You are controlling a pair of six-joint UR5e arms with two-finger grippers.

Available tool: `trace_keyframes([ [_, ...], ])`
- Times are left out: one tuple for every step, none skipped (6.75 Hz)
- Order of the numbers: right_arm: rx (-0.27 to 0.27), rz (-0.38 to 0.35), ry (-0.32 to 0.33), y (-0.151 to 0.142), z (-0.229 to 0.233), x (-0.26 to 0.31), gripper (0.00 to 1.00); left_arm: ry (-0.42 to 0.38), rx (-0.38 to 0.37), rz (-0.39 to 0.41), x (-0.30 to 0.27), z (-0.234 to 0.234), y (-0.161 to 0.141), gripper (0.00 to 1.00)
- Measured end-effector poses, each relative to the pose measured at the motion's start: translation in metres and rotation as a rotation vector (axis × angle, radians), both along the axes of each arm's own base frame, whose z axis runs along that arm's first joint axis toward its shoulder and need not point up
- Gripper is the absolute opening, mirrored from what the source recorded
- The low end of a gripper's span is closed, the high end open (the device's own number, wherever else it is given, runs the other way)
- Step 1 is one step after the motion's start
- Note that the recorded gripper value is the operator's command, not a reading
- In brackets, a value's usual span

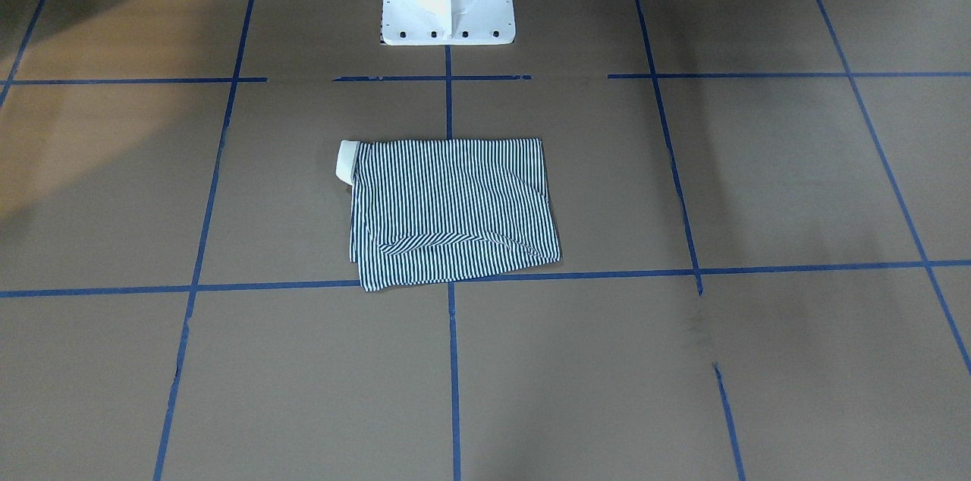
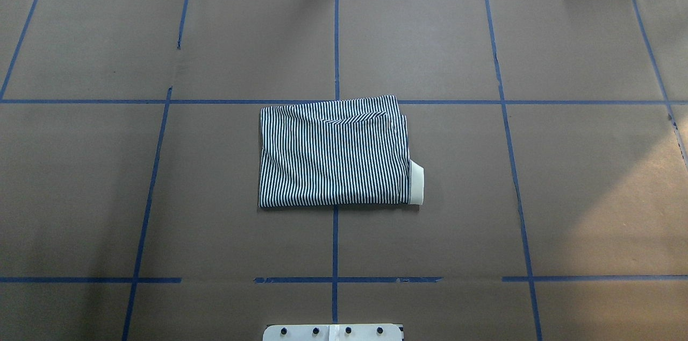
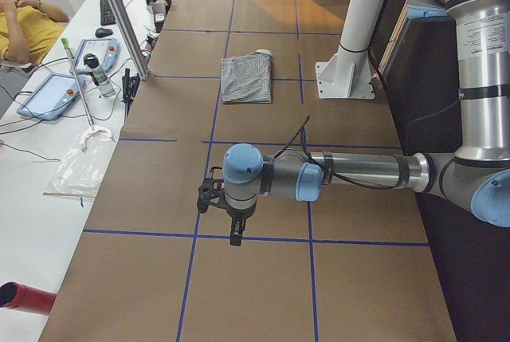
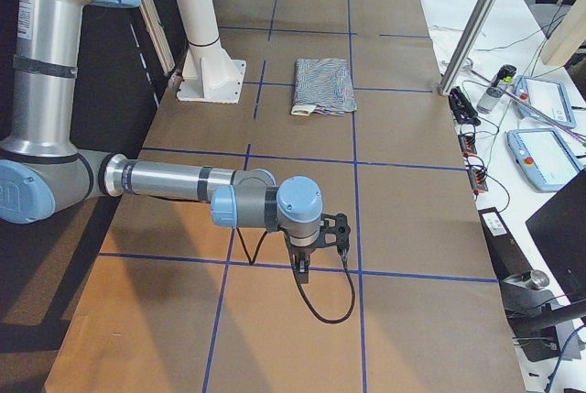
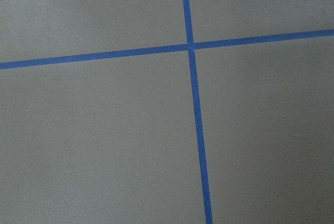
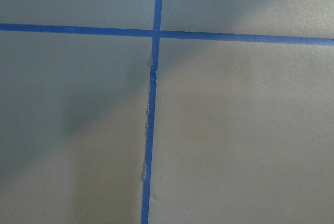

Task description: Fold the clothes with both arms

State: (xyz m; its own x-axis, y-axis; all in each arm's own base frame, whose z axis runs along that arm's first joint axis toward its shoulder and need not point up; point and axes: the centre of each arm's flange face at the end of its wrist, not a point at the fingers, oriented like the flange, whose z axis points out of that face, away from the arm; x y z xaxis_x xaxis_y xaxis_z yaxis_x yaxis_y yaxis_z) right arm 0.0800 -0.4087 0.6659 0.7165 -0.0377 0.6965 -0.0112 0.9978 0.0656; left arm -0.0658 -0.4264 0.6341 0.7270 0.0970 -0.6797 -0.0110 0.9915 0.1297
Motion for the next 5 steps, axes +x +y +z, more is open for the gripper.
trace_keyframes([
  [-0.004, 0.005, 0.025, 0.005, 0.002, 0.004, 1.0, -0.001, 0.002, 0.0, 0.0, -0.001, -0.001, 1.0],
  [-0.003, 0.004, 0.042, 0.011, 0.003, 0.005, 1.0, -0.002, -0.002, 0.0, 0.0, 0.0, -0.001, 1.0],
  [-0.001, 0.001, 0.045, 0.016, 0.003, 0.005, 1.0, -0.001, -0.012, 0.0, 0.0, 0.004, 0.002, 1.0],
  [0.001, -0.001, 0.044, 0.019, 0.002, 0.005, 1.0, -0.001, -0.025, 0.0, 0.0, 0.01, 0.005, 1.0],
  [0.001, -0.001, 0.043, 0.02, 0.001, 0.004, 1.0, -0.001, -0.033, 0.002, 0.001, 0.016, 0.007, 1.0],
])
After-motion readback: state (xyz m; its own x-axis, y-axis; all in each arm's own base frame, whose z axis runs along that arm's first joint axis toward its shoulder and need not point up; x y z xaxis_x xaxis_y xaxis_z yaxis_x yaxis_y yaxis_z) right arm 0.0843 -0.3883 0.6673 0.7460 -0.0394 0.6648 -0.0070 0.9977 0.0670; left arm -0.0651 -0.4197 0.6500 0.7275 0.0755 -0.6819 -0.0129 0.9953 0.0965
